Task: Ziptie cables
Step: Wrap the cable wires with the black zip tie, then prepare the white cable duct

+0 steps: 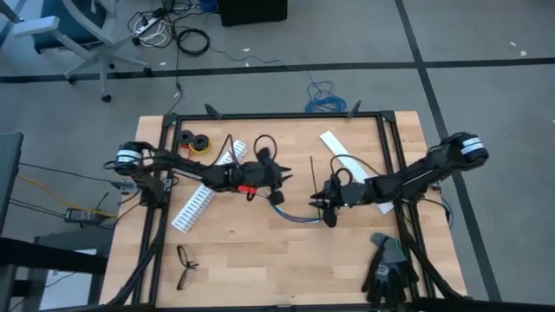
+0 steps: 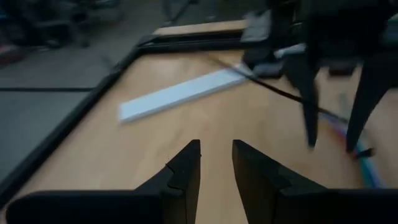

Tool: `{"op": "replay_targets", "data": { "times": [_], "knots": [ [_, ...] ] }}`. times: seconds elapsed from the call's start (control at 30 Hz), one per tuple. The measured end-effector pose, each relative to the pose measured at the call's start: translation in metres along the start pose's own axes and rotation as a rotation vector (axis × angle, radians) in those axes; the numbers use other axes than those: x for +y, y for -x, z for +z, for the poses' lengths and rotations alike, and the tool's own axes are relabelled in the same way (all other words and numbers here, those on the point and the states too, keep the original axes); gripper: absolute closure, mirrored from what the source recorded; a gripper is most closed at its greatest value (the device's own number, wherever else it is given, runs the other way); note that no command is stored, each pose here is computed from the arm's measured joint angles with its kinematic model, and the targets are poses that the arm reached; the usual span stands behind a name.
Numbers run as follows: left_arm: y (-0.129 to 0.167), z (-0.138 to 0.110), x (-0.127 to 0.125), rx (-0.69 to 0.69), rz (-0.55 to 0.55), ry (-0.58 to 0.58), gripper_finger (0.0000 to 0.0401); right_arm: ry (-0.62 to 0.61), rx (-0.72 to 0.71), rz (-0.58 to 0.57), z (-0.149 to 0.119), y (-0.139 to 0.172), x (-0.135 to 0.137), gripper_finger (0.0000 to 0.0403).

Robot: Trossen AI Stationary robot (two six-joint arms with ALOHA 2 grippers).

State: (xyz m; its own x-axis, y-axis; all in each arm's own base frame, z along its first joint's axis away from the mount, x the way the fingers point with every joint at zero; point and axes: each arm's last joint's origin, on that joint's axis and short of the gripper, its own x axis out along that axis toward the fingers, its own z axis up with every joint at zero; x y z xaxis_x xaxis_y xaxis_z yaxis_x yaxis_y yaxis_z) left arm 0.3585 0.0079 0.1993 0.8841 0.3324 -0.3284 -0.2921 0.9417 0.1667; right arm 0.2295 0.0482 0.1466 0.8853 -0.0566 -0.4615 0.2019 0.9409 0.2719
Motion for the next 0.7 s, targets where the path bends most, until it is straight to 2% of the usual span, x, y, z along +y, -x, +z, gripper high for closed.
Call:
{"op": "replay_targets", "data": {
  "times": [0.1,0.4,0.57,0.63,0.7],
  "knots": [
    [0.015,-0.01,-0.002,0.017,0.083,-0.006,0.0298,0.005,0.002,-0.023,0.009,0.013,-0.006,0.0291],
    [0.054,-0.045,0.0,0.058,0.24,0.046,0.0298,0.005,-0.015,-0.07,0.026,0.045,-0.019,0.0292],
    [0.083,-0.047,0.016,0.017,0.385,0.063,0.0298,0.008,0.013,-0.095,0.024,0.048,-0.024,0.0292],
    [0.093,-0.046,0.023,-0.001,0.411,0.055,0.0298,0.013,0.019,-0.096,0.024,0.047,-0.024,0.0291],
    [0.103,-0.053,0.031,0.02,0.464,0.044,0.0298,0.018,0.03,-0.101,0.022,0.046,-0.024,0.0291]
  ]
}}
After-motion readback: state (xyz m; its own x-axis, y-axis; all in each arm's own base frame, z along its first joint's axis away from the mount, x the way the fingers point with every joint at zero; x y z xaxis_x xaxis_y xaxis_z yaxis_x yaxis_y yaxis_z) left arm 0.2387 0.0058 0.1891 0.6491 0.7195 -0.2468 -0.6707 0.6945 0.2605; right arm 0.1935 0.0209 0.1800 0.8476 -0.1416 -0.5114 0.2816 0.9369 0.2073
